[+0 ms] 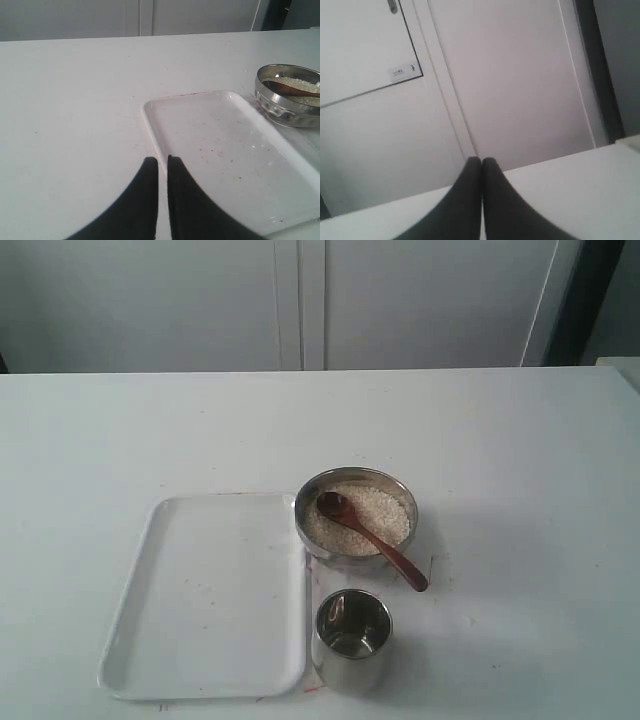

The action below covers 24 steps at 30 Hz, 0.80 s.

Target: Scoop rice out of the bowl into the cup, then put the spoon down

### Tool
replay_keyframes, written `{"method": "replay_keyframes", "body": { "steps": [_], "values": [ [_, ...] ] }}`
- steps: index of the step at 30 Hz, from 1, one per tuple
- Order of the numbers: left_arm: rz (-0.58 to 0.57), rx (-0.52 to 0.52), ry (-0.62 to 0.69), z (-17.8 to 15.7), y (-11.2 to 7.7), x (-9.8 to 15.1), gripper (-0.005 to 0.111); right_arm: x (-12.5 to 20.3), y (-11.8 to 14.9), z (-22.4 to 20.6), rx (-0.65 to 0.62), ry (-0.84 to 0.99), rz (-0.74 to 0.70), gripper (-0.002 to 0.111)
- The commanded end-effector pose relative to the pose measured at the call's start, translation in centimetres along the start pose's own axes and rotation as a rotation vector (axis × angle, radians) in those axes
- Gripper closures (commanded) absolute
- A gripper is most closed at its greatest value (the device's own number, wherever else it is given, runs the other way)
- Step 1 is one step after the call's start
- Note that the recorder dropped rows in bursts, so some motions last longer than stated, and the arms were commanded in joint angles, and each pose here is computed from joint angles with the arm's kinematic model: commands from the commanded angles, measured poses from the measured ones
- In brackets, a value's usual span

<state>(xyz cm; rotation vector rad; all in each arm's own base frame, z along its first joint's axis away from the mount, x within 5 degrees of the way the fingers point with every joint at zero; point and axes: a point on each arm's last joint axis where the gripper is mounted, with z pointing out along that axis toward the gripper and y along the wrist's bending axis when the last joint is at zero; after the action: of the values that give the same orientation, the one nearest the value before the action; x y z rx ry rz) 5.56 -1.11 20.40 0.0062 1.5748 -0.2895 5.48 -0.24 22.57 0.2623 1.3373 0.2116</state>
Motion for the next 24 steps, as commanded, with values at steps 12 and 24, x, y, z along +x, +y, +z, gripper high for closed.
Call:
{"method": "replay_keyframes", "body": {
  "steps": [12,24],
  "values": [
    [-0.008,0.010,-0.007,0.0,-0.1,-0.2,0.092,-6.7,2.3,1.3,0.079,0.446,-0.028,0.108],
    [-0.008,0.010,-0.007,0.0,-0.1,-0.2,0.092,-9.0,7.4,13.2,-0.158,1.145,-0.272,0.108]
  ]
}}
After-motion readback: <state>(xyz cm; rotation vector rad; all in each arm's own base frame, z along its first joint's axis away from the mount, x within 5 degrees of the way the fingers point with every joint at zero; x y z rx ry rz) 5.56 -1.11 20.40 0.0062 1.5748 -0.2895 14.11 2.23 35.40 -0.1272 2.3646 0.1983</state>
